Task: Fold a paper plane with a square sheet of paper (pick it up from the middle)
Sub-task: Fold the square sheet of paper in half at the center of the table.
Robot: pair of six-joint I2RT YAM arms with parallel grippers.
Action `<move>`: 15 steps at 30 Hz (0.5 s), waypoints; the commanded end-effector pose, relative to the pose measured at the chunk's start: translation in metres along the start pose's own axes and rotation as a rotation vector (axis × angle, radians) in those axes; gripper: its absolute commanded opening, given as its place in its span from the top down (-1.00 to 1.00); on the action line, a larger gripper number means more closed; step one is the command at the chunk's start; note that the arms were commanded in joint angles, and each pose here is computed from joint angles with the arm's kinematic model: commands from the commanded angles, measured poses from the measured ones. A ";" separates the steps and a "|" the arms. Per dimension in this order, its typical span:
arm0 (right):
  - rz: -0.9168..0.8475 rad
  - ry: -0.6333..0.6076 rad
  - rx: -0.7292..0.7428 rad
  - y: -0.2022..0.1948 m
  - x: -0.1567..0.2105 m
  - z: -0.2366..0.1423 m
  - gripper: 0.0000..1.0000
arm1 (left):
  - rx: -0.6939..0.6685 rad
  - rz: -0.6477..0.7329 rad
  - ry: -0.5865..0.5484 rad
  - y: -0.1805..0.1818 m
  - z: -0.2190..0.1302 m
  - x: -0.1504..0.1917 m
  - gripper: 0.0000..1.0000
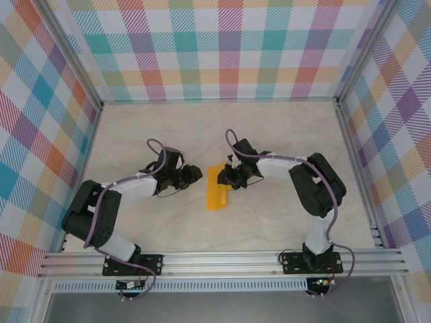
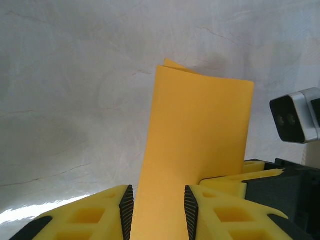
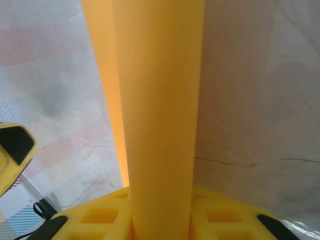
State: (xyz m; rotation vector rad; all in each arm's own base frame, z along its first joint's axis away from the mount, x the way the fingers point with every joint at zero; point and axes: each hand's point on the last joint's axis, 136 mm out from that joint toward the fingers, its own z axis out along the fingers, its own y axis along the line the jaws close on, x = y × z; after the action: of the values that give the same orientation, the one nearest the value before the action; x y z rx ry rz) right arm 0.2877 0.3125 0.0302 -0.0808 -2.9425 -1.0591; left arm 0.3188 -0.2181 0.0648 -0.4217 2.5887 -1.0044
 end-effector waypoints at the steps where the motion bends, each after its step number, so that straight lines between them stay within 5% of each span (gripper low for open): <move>1: 0.035 0.007 0.062 -0.019 0.004 0.006 0.49 | 0.026 0.021 -0.026 -0.019 0.004 -0.008 0.31; 8: 0.066 -0.005 0.090 -0.027 0.002 0.008 0.47 | 0.036 0.039 0.014 -0.026 0.018 0.001 0.36; 15: 0.074 0.010 0.094 -0.032 0.006 0.013 0.46 | 0.055 0.042 0.080 -0.031 0.038 0.011 0.66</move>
State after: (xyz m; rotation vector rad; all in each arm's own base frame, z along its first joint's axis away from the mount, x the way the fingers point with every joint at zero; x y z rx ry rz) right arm 0.2882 0.3045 0.0214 -0.1411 -2.9686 -0.9886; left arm 0.3252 -0.2532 0.0506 -0.3601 2.6377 -1.0385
